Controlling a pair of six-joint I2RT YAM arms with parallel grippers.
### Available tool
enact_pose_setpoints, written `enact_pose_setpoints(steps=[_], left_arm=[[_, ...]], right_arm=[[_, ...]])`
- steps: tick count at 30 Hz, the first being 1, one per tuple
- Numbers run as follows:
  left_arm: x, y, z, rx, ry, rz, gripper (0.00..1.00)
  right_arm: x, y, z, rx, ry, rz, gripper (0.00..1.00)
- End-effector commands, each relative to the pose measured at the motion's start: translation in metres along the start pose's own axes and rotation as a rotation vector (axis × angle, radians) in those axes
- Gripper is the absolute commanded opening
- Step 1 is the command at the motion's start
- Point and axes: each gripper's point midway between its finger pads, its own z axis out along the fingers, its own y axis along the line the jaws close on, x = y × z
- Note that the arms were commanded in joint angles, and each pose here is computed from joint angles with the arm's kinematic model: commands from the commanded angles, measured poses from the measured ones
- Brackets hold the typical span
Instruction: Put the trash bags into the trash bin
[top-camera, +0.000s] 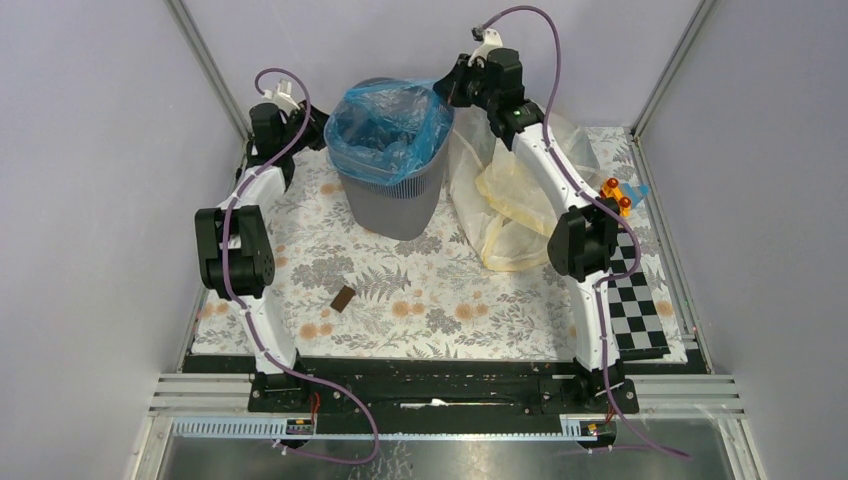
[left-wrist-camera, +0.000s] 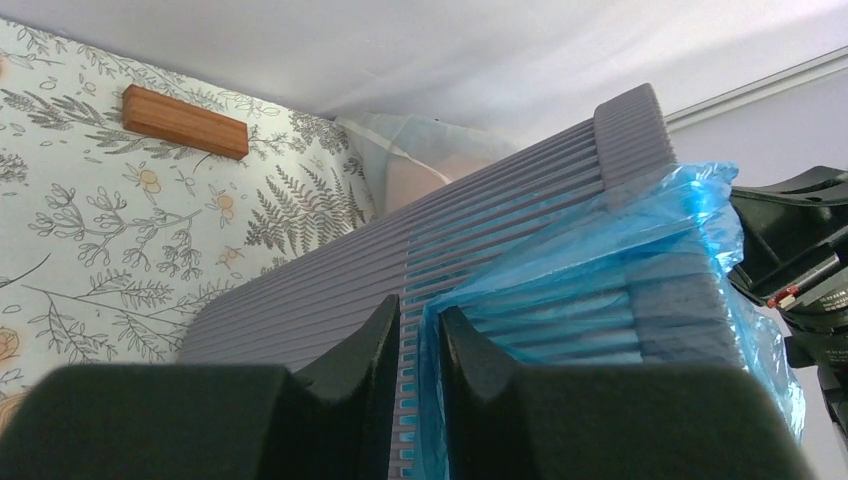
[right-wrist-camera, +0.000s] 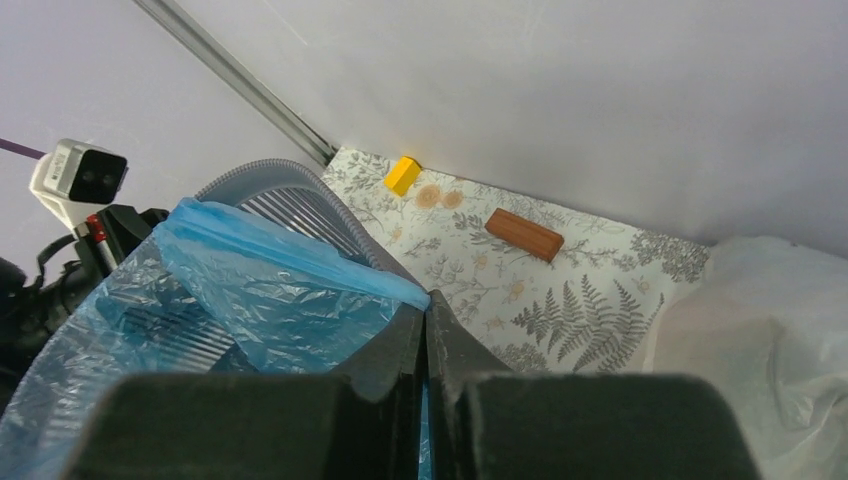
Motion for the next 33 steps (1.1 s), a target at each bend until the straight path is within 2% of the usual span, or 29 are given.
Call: enact_pose_setpoints(steps=[1,7,20,29,33], left_arm=[[0.006,-0.034,0.008,0.116,0.053,0.046,0.23],[0.013,-0.036,0.01,0.12,0.078,0.035,0.23],[0.035,-0.045,0.01,0.129,0.162,0.033,0.23],[0.053,-0.065,-0.008,0.111,0.192,0.075,0.23],[0.05,-0.066,-0.01,0.086,0.174,0.09,0.22]], right_arm=[[0.002,0.02,-0.023,-0.042,0.078,0.106,0.03],[0.011,0.041,-0.045,-0.079,0.134,0.202,0.0],[0.013,0.069,-0.075,-0.087,0.139,0.31,0.0],[0.015,0.071,-0.107,-0.043,0.126,0.329,0.0],[0.013,0.057,-0.109,0.009,0.115,0.306,0.0]])
